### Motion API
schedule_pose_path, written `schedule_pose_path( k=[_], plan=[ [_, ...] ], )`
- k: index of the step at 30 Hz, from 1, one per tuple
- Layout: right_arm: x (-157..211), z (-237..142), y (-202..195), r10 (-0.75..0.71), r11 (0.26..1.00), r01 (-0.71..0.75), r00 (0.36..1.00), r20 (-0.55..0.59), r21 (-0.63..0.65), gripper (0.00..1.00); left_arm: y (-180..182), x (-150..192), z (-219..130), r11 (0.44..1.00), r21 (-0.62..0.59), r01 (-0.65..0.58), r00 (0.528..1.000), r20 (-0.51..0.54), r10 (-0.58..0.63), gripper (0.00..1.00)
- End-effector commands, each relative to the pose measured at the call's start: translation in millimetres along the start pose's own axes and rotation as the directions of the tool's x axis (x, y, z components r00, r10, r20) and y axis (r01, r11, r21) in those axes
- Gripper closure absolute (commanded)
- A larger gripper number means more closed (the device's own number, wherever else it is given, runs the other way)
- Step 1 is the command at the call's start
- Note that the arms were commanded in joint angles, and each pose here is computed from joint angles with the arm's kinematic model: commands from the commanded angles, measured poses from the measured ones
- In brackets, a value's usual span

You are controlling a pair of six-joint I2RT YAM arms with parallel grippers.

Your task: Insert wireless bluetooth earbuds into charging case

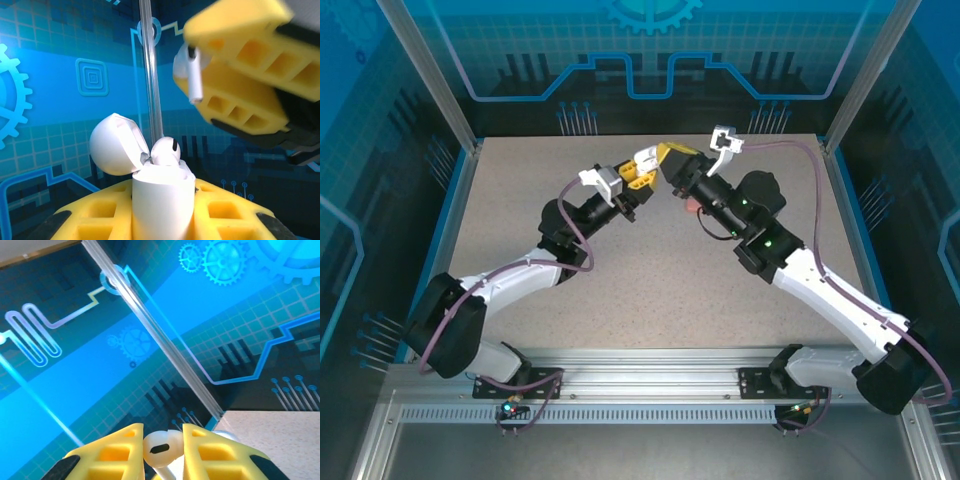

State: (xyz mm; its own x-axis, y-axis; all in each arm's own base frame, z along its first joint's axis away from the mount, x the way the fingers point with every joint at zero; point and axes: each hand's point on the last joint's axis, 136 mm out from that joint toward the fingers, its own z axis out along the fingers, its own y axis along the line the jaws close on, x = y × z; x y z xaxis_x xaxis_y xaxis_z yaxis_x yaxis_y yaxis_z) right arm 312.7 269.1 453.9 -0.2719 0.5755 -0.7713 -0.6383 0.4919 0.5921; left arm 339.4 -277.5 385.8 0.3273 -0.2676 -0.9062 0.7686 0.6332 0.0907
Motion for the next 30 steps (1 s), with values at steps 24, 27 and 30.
schedule_pose_path(
  k=[24,27,30],
  plan=[
    [15.2,15.3,11.0,-0.057,0.995,0.045,0.989,0.138,0.087,0.8,6.2,-21.9,6.6,0.998,-0.04,-0.052,0.996,0.067,0.055,1.0],
    [15.4,15.3,6.6,-0.057,0.993,0.042,0.988,0.141,0.106,0.81,5.8,-22.6,6.5,0.998,-0.039,-0.054,0.996,0.068,0.056,1.0],
    [16.2,14.2,4.6,-0.059,0.992,0.043,0.989,0.139,0.116,0.81,5.7,-22.5,6.5,0.998,-0.039,-0.057,0.996,0.067,0.06,1.0]
  ],
)
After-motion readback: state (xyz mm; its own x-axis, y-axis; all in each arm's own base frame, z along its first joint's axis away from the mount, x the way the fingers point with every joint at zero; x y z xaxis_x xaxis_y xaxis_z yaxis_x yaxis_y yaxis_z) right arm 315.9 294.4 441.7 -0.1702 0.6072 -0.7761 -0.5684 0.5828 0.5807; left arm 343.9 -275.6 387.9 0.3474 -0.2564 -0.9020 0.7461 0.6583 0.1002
